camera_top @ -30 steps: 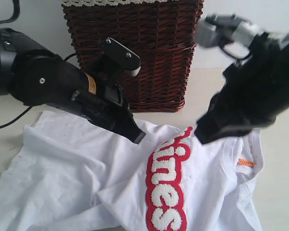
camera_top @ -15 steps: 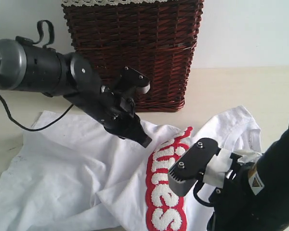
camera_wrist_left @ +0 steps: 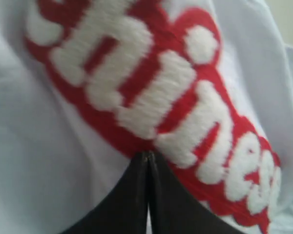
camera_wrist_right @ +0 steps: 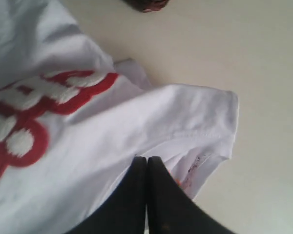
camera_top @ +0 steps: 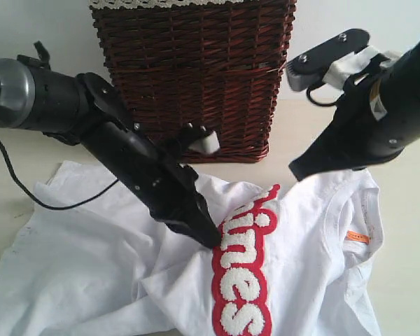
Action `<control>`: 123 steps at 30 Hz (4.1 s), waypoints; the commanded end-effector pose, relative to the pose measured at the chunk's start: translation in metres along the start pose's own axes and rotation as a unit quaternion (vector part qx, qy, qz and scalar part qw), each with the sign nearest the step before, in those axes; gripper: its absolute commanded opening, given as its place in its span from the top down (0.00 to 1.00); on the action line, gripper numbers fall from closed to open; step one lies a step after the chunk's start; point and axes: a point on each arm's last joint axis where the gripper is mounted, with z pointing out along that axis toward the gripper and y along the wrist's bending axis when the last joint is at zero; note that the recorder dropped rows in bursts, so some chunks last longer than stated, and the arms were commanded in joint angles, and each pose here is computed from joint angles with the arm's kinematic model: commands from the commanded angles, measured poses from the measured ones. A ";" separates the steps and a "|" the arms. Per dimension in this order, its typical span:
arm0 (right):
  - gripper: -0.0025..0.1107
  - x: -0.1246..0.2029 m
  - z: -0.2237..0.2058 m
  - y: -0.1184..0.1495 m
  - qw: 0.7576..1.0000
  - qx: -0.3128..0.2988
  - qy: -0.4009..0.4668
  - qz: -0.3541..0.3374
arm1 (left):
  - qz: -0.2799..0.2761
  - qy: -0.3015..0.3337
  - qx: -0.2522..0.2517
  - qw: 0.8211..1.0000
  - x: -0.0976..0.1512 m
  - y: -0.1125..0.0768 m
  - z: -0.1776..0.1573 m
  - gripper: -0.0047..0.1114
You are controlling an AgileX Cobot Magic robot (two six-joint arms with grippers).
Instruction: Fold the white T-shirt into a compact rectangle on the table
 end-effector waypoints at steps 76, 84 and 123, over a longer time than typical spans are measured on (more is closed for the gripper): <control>0.98 0.036 0.017 0.033 0.950 -0.307 0.039 0.036 | -0.029 -0.060 -0.095 0.993 0.011 0.004 -0.003 0.96; 0.98 0.108 0.002 0.077 0.938 -0.332 0.098 -0.028 | -0.061 -0.038 -0.134 0.988 -0.007 0.049 0.006 0.96; 0.98 0.168 0.067 0.122 0.930 -0.209 0.260 -0.157 | -0.288 0.054 -0.243 0.925 0.095 0.183 -0.056 0.96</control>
